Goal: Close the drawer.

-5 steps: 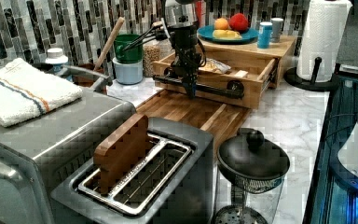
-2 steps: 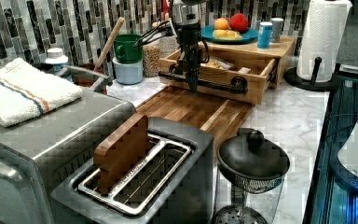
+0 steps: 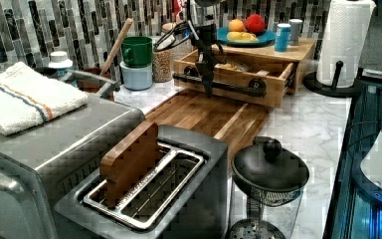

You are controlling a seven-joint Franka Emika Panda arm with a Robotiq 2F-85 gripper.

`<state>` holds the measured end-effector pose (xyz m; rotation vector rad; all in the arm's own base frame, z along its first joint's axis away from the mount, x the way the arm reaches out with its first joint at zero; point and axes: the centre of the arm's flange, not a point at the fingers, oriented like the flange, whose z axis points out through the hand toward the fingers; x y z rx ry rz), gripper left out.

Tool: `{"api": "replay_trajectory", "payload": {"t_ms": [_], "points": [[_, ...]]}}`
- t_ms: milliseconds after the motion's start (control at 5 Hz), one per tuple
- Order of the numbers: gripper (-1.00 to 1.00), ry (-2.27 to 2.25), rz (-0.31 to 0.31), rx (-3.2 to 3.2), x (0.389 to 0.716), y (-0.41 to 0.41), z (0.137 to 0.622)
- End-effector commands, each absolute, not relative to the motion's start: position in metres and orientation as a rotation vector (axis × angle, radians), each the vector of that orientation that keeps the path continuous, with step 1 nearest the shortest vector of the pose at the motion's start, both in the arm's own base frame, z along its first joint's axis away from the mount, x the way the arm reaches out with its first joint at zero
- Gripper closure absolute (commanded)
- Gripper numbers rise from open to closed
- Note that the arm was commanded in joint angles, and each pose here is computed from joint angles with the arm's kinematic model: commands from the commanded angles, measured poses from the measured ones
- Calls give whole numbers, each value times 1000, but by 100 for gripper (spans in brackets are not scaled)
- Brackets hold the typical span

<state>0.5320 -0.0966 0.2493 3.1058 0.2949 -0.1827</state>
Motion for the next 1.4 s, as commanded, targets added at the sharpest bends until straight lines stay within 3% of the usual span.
{"api": "replay_trajectory", "payload": {"t_ms": [200,400,800,1400], "points": [[100,83,-10,2959,526,-310,293],[100,35,71,2939,520,-342,301],[100,63,61,2890,522,-393,328],[100,68,45,2890,525,-396,333]]}}
